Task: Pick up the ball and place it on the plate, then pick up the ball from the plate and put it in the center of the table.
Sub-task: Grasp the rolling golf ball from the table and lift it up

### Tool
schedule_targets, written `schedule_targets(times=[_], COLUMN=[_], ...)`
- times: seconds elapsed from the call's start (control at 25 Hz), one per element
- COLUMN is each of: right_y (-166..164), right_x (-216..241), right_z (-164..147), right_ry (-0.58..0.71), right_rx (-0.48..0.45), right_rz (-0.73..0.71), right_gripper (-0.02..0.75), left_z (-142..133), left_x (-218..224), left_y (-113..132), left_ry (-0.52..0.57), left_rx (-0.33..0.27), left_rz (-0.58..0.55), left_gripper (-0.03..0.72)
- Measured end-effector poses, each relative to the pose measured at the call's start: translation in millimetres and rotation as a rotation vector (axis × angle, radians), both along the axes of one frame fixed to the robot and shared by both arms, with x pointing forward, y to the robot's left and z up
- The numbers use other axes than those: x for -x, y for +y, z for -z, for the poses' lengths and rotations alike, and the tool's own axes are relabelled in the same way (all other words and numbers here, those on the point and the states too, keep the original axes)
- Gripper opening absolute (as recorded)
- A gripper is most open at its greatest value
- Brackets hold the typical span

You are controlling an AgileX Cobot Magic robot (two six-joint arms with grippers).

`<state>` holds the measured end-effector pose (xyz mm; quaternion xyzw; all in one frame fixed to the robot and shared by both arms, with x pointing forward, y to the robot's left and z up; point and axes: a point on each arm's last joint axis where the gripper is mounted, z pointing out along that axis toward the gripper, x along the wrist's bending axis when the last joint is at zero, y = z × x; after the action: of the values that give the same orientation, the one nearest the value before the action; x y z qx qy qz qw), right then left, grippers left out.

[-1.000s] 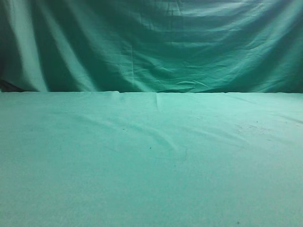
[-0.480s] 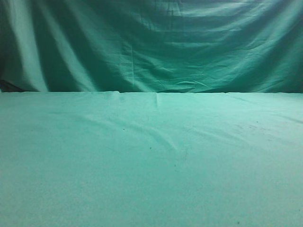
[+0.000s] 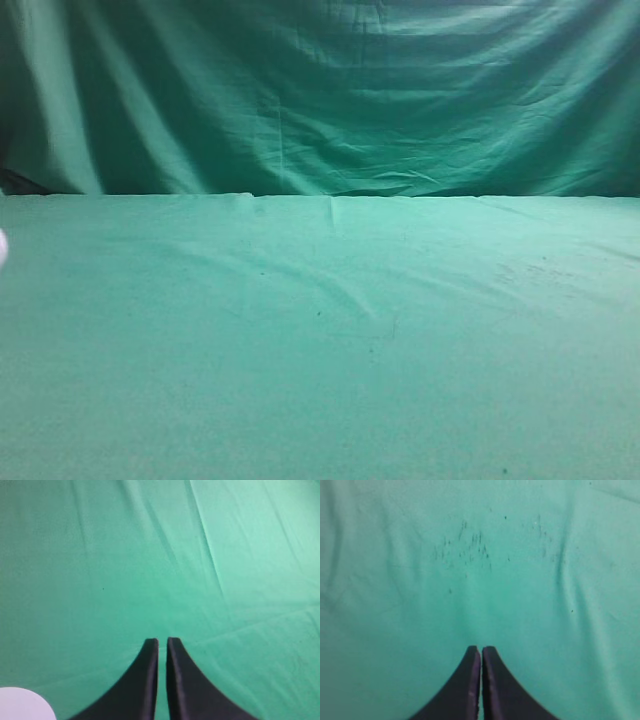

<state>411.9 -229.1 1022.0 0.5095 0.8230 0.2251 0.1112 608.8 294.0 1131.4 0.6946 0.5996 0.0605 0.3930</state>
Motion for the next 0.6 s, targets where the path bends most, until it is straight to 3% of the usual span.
schedule_targets(times=[0.04, 0.28, 0.44, 0.6], right_y=[0.5, 0.4, -0.8, 4.2], right_x=[-0.8, 3.0, 8.3, 13.4], right_z=[-4.1, -11.1, -9.1, -8.2], right_ry=[0.002, 0.067, 0.129, 0.157], right_rx=[-0.001, 0.018, 0.035, 0.044], right_rz=[-0.003, -0.024, -0.034, -0.079], right_gripper=[0.000, 0.000, 0.000, 0.000], left_z=[-4.4, -26.2, -24.1, -15.0], left_x=[3.4, 50.8, 96.9, 140.5], left_y=[-1.7, -40.3, -57.7, -51.6], left_ry=[-0.013, -0.113, -0.215, -0.316], left_rx=[-0.015, -0.183, -0.183, -0.177], left_rz=[0.010, 0.116, 0.123, 0.060], left_gripper=[0.000, 0.000, 0.000, 0.000])
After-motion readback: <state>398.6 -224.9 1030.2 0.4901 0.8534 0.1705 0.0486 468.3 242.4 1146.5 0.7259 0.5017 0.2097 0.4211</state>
